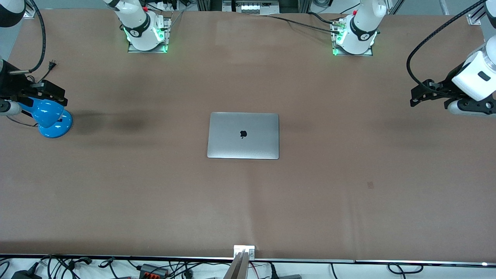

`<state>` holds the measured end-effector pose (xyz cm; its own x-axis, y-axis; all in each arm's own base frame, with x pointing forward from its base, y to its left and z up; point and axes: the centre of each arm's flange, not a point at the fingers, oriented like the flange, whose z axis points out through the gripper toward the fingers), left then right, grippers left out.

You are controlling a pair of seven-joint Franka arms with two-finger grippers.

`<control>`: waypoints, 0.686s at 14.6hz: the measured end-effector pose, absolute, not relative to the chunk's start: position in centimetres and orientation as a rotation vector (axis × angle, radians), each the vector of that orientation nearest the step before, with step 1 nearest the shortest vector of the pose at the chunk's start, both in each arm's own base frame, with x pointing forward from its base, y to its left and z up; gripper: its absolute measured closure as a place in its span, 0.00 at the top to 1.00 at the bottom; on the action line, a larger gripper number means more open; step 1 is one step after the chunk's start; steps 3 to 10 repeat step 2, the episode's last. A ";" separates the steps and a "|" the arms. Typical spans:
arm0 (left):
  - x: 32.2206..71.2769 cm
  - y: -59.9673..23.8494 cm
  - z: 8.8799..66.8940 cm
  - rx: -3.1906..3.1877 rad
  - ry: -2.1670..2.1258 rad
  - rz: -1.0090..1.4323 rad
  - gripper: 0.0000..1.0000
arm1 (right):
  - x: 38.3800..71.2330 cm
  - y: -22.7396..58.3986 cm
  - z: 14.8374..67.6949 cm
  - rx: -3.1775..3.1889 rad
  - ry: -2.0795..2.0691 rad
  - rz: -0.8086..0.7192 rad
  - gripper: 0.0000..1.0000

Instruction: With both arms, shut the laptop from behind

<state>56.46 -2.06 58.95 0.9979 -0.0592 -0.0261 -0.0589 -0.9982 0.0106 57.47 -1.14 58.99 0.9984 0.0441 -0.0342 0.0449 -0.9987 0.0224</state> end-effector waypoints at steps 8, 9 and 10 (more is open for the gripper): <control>56.5 -2.3 59.0 3.130 -0.099 -0.039 1.00 | 57.5 -1.1 59.0 3.117 0.069 -0.053 1.00; 56.5 -2.3 59.0 3.130 -0.099 -0.039 1.00 | 57.5 -1.1 59.0 3.117 0.069 -0.053 1.00; 56.5 -2.3 59.0 3.130 -0.099 -0.039 1.00 | 57.5 -1.1 59.0 3.117 0.069 -0.053 1.00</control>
